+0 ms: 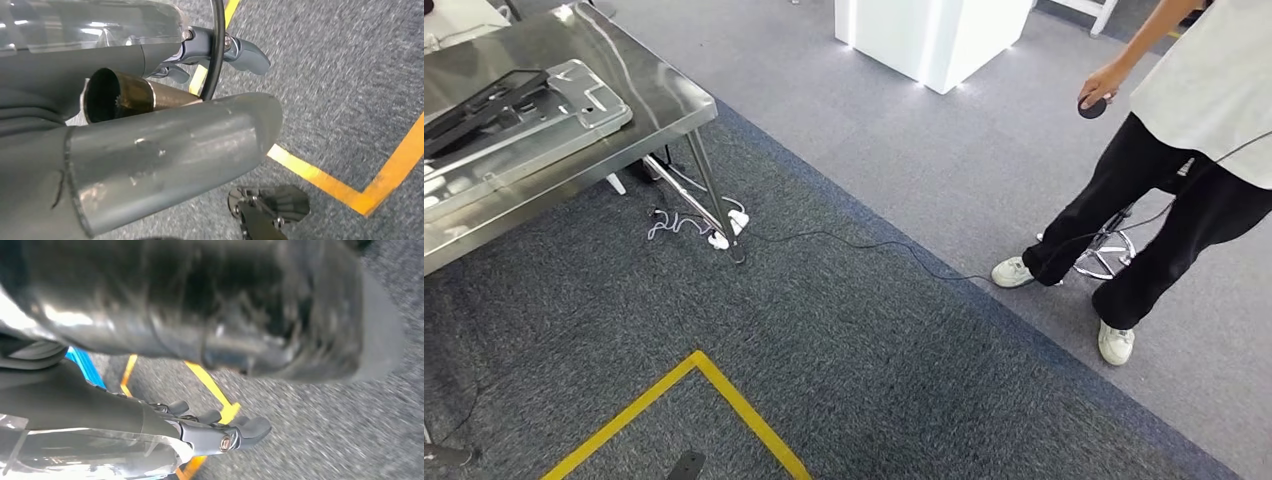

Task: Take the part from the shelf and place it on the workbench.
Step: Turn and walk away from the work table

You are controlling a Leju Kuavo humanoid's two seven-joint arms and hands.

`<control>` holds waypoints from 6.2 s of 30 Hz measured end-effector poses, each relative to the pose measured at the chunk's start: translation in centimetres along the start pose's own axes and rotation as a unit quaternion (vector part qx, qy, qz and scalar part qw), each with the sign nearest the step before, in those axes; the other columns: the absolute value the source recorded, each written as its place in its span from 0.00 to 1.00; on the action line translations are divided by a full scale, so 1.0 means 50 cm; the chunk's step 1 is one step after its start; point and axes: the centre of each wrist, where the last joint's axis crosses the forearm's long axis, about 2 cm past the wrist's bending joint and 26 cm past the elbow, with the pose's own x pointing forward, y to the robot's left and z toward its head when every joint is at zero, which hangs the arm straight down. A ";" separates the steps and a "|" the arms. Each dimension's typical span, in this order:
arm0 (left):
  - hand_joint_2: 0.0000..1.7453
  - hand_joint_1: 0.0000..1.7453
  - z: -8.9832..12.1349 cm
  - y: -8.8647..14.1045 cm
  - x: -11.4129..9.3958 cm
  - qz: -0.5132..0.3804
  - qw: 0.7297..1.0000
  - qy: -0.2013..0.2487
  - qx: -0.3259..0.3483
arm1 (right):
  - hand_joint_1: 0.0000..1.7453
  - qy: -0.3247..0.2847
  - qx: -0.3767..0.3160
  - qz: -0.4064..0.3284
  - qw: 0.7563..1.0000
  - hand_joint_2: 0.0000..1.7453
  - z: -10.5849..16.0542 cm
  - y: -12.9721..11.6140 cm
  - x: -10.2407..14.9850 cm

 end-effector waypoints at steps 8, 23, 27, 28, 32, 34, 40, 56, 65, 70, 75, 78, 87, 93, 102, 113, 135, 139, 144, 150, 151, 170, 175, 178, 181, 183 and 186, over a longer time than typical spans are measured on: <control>0.00 0.00 0.001 -0.001 -0.007 0.001 1.000 0.003 0.000 | 0.00 0.000 0.000 0.000 1.000 0.00 0.000 0.000 0.001; 0.00 0.00 0.001 0.000 -0.010 0.002 1.000 0.004 0.001 | 0.00 -0.002 0.000 0.001 1.000 0.00 0.000 0.001 0.003; 0.00 0.00 0.001 0.002 -0.010 0.002 1.000 0.004 0.002 | 0.00 -0.002 0.001 0.001 1.000 0.00 0.001 0.004 0.005; 0.00 0.00 0.000 0.002 -0.009 0.002 1.000 0.004 0.002 | 0.00 -0.001 0.001 0.001 1.000 0.00 0.001 0.004 0.003; 0.00 0.00 0.001 0.001 -0.009 0.003 1.000 0.004 0.002 | 0.00 0.000 0.001 0.001 1.000 0.00 0.001 0.004 0.002; 0.00 0.00 0.001 0.001 -0.012 0.002 1.000 0.005 0.001 | 0.00 -0.002 0.001 0.001 1.000 0.00 0.001 0.004 0.004; 0.00 0.00 0.001 0.000 -0.010 0.003 1.000 0.005 0.001 | 0.00 -0.001 0.000 0.002 1.000 0.00 0.001 0.003 0.003; 0.00 0.00 0.001 0.000 -0.011 0.002 1.000 0.005 0.001 | 0.00 -0.005 -0.001 0.004 1.000 0.00 0.001 0.001 0.011; 0.00 0.00 0.002 0.000 -0.013 0.005 1.000 0.006 0.001 | 0.00 -0.003 -0.001 0.005 1.000 0.00 0.000 0.001 0.008; 0.00 0.00 0.002 -0.002 -0.011 0.006 1.000 0.005 0.001 | 0.00 -0.003 -0.002 0.005 1.000 0.00 0.000 0.000 0.006; 0.00 0.00 0.001 -0.001 -0.007 0.008 1.000 0.002 0.002 | 0.00 -0.001 -0.002 0.005 1.000 0.00 0.000 -0.001 0.003; 0.00 0.00 0.002 -0.002 -0.009 0.008 1.000 0.002 0.003 | 0.00 -0.001 -0.002 0.005 1.000 0.00 0.000 -0.001 0.003; 0.00 0.00 0.003 -0.003 -0.019 0.008 1.000 0.007 0.003 | 0.00 -0.002 -0.001 0.005 1.000 0.00 0.000 0.000 0.005; 0.00 0.00 0.003 -0.002 -0.015 0.009 1.000 0.006 0.003 | 0.00 0.000 -0.001 0.006 1.000 0.00 0.000 0.001 -0.001; 0.00 0.00 0.003 -0.002 -0.018 0.009 1.000 0.007 0.004 | 0.00 -0.002 -0.001 0.005 1.000 0.00 0.000 0.001 0.004; 0.00 0.00 0.005 -0.004 -0.026 0.008 1.000 0.012 0.003 | 0.00 -0.001 -0.001 0.005 1.000 0.00 0.001 0.002 0.003; 0.00 0.00 0.003 -0.001 -0.021 0.008 1.000 0.009 0.005 | 0.00 0.000 -0.002 0.008 1.000 0.00 0.000 0.001 -0.001; 0.00 0.00 0.003 0.000 -0.021 0.009 1.000 0.009 0.006 | 0.00 0.001 -0.002 0.009 1.000 0.00 0.000 0.001 -0.001; 0.00 0.00 0.005 -0.002 -0.031 0.008 1.000 0.013 0.006 | 0.00 0.001 -0.002 0.008 1.000 0.00 0.000 0.001 0.000; 0.00 0.00 0.004 0.001 -0.030 0.009 1.000 0.013 0.008 | 0.00 0.000 -0.001 0.008 1.000 0.00 0.001 0.004 0.003; 0.00 0.00 0.004 0.000 -0.029 0.009 1.000 0.012 0.007 | 0.00 0.001 -0.001 0.008 1.000 0.00 0.001 0.003 0.000; 0.00 0.00 0.003 -0.001 -0.024 0.015 1.000 0.010 0.005 | 0.00 0.000 -0.004 0.008 1.000 0.00 0.000 0.001 0.006; 0.00 0.00 0.004 -0.002 -0.029 0.015 1.000 0.013 0.005 | 0.00 -0.001 -0.004 0.009 1.000 0.00 0.001 0.001 0.007; 0.00 0.00 0.004 0.001 -0.029 0.015 1.000 0.013 0.006 | 0.00 -0.002 -0.004 0.008 1.000 0.00 0.001 0.002 0.010; 0.00 0.00 0.003 0.001 -0.027 0.015 1.000 0.013 0.006 | 0.00 -0.001 -0.004 0.009 1.000 0.00 0.001 0.002 0.007; 0.00 0.00 0.003 0.001 -0.025 0.015 1.000 0.012 0.006 | 0.00 0.001 -0.005 0.010 1.000 0.00 0.000 0.000 0.003; 0.00 0.00 0.004 0.000 -0.027 0.016 1.000 0.013 0.006 | 0.00 -0.012 -0.011 0.018 1.000 0.00 0.000 -0.001 0.008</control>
